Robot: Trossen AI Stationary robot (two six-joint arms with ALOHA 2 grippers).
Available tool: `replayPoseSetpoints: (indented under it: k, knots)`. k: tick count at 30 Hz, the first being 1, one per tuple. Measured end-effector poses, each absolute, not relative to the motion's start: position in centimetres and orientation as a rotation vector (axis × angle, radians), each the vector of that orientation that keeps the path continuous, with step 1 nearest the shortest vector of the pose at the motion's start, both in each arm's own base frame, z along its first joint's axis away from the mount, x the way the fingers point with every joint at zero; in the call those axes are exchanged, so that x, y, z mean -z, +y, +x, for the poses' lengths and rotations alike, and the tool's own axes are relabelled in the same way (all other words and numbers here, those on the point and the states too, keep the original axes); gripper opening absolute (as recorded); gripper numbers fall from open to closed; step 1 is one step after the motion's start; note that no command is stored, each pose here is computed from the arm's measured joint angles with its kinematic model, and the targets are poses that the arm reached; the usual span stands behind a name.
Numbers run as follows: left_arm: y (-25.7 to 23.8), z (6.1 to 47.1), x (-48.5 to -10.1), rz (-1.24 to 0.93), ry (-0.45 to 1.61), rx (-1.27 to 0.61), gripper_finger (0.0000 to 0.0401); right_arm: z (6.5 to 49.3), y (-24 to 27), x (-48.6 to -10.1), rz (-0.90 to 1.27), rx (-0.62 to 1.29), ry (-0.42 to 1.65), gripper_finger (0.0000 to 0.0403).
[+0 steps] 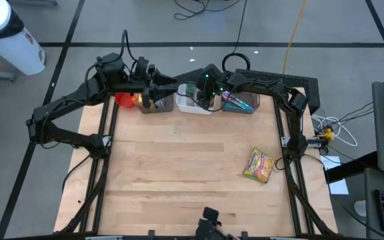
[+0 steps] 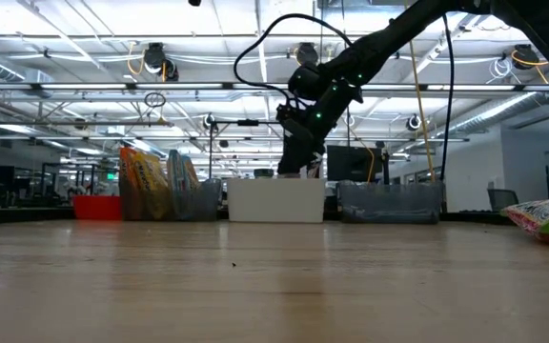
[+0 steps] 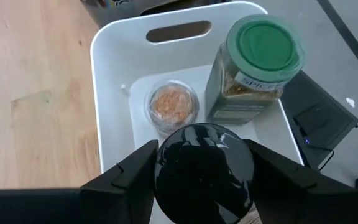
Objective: Pick & Place Food Item
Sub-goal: Put the purple seasoning bottle into the white bin
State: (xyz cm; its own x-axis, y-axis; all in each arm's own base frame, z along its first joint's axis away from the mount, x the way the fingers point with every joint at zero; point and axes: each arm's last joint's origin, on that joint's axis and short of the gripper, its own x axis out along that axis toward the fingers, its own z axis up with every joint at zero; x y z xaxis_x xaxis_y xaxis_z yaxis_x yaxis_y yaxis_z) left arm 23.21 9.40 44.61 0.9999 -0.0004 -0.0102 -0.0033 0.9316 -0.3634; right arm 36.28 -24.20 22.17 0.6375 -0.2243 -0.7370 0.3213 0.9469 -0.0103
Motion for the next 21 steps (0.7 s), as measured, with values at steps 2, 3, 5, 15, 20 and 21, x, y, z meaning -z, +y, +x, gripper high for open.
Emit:
replayPoseSetpoints:
  k: [2,3,5,15,20,21]
  knots:
    - [9.4,23.2,-44.6,-0.372,0.01,-0.002,0.028,36.3,-24.2,-22.2,0.122,0.314,0.814,0.0197]
    - [9.4,23.2,-44.6,-0.372,0.011,-0.002,0.028,36.4,-24.3,-22.3,0.12,0.315,0.809,0.0197]
    - [9.4,23.2,-44.6,-0.372,0.01,-0.002,0.028,36.4,-24.3,-22.3,0.119,0.315,0.806,0.0197]
    - [9.5,23.2,-44.6,-0.365,0.008,-0.017,0.028,36.7,-24.5,-21.9,0.121,0.341,0.797,0.0197]
    - [9.5,23.2,-44.5,-0.368,0.013,-0.018,0.028,36.8,-24.7,-21.3,0.158,0.354,0.803,0.0197]
    - [9.5,23.2,-44.5,-0.371,0.019,-0.019,0.028,36.8,-24.7,-21.3,0.157,0.354,0.801,0.0197]
